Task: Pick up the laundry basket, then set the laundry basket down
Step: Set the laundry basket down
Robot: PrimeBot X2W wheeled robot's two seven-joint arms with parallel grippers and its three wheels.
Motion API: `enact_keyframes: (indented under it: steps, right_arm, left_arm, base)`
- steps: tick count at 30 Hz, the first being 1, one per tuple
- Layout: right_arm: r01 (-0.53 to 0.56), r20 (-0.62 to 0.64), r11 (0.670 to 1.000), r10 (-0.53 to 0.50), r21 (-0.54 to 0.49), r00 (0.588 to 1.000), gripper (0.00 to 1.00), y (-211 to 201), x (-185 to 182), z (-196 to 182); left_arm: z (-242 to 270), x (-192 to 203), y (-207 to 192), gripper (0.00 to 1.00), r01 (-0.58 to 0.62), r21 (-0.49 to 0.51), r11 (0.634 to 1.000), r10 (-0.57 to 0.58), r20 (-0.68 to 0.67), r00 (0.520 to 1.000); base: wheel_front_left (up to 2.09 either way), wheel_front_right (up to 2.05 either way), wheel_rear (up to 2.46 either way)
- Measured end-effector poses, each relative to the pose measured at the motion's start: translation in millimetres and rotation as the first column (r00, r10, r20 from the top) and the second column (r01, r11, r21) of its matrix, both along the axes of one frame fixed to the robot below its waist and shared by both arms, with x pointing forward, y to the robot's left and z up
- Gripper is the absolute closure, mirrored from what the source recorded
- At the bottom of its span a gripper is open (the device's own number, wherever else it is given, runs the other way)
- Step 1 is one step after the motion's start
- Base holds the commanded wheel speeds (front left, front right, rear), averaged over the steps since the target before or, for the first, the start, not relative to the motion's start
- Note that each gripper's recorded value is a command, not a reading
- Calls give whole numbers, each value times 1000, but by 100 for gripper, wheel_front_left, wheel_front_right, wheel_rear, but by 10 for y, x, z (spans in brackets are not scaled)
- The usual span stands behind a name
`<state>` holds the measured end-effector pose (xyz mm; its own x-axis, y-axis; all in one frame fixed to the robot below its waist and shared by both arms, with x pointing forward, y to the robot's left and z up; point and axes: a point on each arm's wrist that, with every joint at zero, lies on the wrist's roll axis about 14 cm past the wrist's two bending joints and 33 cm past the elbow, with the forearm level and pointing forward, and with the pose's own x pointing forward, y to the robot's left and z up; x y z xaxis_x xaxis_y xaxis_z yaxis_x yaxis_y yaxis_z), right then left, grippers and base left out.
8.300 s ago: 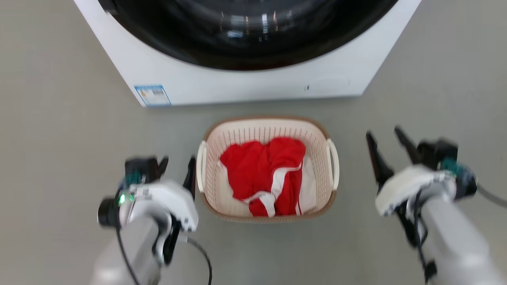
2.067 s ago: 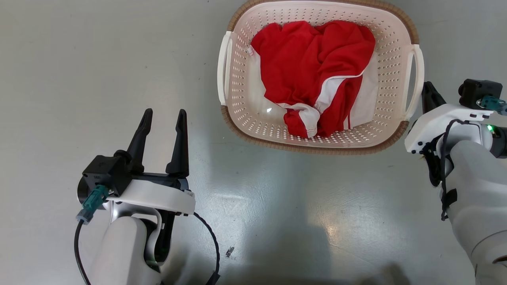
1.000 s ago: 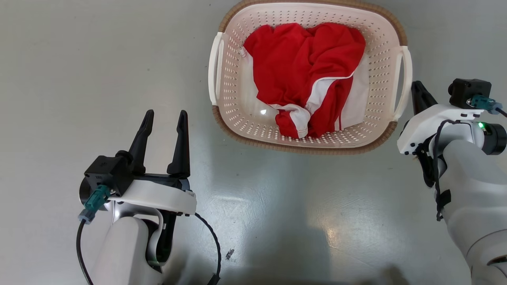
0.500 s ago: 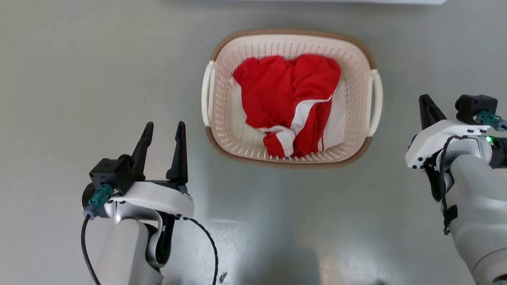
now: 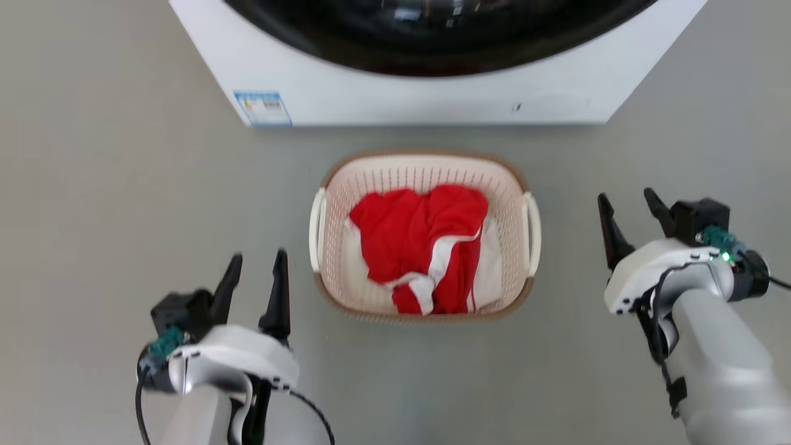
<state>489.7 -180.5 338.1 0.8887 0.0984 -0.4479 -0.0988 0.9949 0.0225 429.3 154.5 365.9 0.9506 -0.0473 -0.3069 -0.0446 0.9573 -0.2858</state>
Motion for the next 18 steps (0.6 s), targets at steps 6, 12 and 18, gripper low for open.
enact_keyframes:
  steps: [6, 12, 18]
  right_arm:
    - [0, 124, 1000, 1, -11, 992, 0, -54, -141, 499]
    - [19, 217, 1000, -15, -16, 976, 0, -149, -381, 836]
    - [48, 288, 999, -43, -10, 957, 0, -248, -578, 1050]
  left_arm:
    - [222, -185, -43, 0, 4, -16, 1000, -3, 39, 999]
    - [397, -345, -75, 0, 8, -24, 1000, -7, 77, 997]
    - [541, -436, -79, 0, 10, -25, 1000, -7, 117, 993]
  base:
    - [0, 0, 0]
    - [0, 0, 0]
    - [0, 0, 0]
